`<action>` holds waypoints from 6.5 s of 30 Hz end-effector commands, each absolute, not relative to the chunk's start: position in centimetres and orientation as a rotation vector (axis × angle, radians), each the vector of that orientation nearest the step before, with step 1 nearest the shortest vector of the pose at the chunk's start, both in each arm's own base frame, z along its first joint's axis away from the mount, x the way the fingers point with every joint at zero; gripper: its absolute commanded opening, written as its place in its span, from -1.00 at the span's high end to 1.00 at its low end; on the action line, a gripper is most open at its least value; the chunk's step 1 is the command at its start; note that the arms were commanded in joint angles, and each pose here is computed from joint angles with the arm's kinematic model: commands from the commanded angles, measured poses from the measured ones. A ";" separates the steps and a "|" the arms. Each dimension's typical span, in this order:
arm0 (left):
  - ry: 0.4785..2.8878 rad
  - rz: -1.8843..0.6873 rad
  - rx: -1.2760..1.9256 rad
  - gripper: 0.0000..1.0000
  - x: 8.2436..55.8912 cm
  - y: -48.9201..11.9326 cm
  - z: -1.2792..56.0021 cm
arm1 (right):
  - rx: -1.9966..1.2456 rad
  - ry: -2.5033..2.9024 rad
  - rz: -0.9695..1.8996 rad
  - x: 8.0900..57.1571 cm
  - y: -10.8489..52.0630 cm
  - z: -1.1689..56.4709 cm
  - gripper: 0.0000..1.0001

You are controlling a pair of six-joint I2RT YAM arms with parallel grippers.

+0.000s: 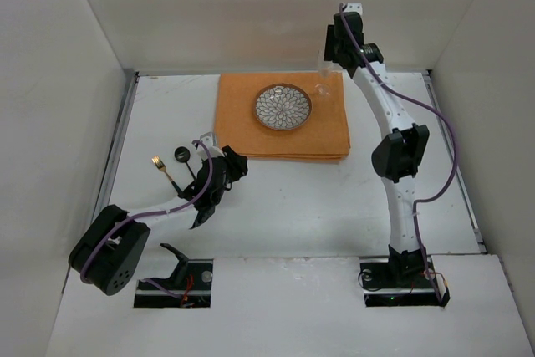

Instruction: Set the dinner table for one person

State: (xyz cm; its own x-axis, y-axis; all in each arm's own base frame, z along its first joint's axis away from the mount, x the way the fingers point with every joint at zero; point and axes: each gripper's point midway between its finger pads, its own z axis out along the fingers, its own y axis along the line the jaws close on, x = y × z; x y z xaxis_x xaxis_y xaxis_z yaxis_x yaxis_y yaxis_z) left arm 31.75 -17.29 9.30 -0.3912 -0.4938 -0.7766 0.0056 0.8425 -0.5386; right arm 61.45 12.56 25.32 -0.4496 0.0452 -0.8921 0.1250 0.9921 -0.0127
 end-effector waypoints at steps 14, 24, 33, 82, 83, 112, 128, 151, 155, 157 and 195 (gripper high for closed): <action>1.855 -0.586 -0.382 0.18 32.4 -17.3 10.5 | 0.185 1.854 0.013 60.4 12.4 34.4 -0.21; 1.855 -0.580 -0.376 0.18 32.4 -17.3 10.5 | 0.181 1.796 0.038 58.6 12.0 38.2 -0.21; 1.872 -0.513 -0.392 0.18 32.7 -16.3 10.1 | 0.151 1.771 0.090 53.5 13.3 40.1 0.37; 2.209 0.094 -0.733 0.35 31.4 -2.7 3.6 | -0.014 1.788 0.713 29.7 24.1 20.9 0.06; 2.210 0.096 -0.739 0.35 31.4 -2.5 3.5 | -0.014 1.789 0.712 29.7 24.1 20.9 0.06; 2.172 0.030 -0.703 1.00 31.4 -2.9 4.8 | 0.101 1.734 0.686 30.3 21.1 21.7 -0.12; 2.053 -0.169 -0.470 1.00 32.8 -10.8 12.7 | 0.243 1.674 0.634 31.0 17.3 22.2 -0.21; 2.027 -0.681 -0.092 1.00 43.1 -41.0 18.1 | 0.554 1.570 0.575 31.6 8.8 21.7 -0.08; 2.024 -0.710 -0.118 1.00 45.3 -43.3 16.9 | 0.554 1.567 0.576 31.5 8.8 21.8 -0.08; 2.018 -0.735 -0.127 1.00 46.2 -44.5 16.3 | 0.562 1.556 0.578 31.4 8.6 21.9 -0.08; 2.017 -0.402 -0.359 0.04 38.1 -22.2 16.0 | 0.503 1.613 0.625 31.7 11.1 21.4 0.60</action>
State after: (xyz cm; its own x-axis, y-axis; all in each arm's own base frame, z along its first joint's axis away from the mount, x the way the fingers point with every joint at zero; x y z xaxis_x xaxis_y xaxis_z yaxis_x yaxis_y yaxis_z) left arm 39.28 -29.65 18.92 -0.4644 -0.4180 -0.7808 0.0950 0.8530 -0.5132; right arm 31.39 9.94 18.62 -0.1645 0.6266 -0.7618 0.0436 0.7762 0.6290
